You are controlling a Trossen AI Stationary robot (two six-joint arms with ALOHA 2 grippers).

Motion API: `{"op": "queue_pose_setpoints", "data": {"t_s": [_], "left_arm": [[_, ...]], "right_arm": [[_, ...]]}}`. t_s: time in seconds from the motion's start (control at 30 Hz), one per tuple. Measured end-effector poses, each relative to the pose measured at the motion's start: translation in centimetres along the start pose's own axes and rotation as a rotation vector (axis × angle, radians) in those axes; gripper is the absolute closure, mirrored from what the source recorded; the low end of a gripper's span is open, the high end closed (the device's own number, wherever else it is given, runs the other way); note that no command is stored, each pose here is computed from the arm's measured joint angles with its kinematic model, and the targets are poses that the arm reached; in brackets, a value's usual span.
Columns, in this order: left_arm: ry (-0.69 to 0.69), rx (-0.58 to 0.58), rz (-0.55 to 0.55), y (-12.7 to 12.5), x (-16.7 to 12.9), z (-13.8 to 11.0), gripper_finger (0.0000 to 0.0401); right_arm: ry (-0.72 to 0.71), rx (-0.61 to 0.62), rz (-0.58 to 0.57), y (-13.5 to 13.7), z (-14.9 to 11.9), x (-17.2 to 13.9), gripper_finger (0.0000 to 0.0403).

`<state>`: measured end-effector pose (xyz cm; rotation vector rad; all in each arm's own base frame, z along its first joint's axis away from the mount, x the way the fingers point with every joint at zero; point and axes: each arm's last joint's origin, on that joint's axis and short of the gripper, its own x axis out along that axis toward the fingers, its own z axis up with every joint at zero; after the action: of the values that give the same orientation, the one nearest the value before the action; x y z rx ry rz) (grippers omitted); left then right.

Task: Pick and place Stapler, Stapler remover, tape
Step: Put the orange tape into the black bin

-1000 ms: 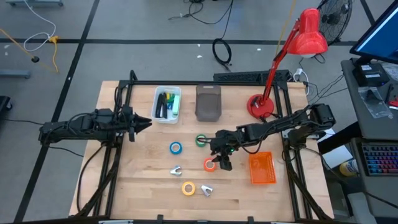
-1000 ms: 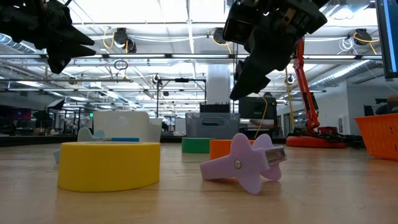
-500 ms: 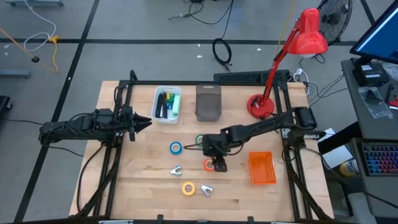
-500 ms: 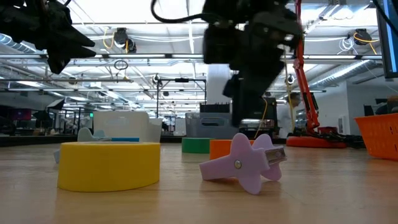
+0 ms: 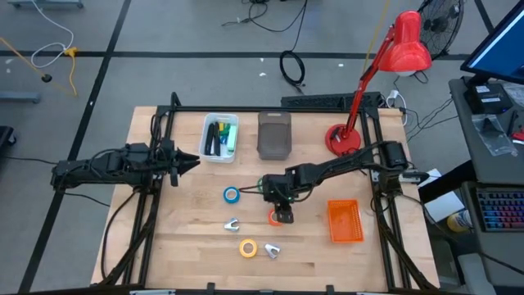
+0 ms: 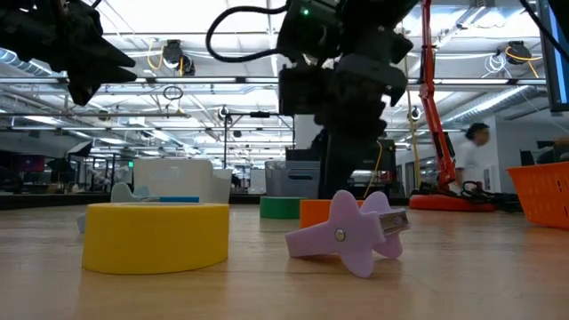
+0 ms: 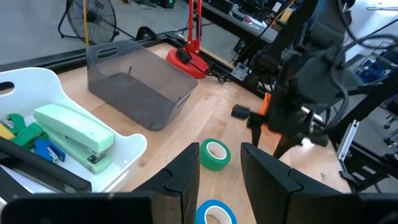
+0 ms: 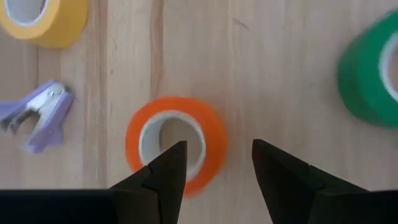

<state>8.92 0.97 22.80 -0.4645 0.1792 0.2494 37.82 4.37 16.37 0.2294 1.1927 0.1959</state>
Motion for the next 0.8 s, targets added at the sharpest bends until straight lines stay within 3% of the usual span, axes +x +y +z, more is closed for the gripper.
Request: {"op": "queue_pose_setpoints", "data": {"t_s": [0.2, 0.47, 0.8], "left_arm": [[-0.001, -0.001, -0.001, 0.0, 0.0, 0.0, 0.0283], [0.002, -0.004, -0.004, 0.0, 0.0, 0.0, 0.0283], [0.003, -0.006, -0.005, 0.0, 0.0, 0.0, 0.0283]], "right_arm": [[0.044, 0.011, -0.003, -0.4, -0.3, 2.0, 0.0231], [0.050, 0.011, -0.065, -0.7, -0.4, 2.3, 0.0254], [0.054, 0.079, -0.086, -0.6, -0.6, 2.3, 0.0371]]}}
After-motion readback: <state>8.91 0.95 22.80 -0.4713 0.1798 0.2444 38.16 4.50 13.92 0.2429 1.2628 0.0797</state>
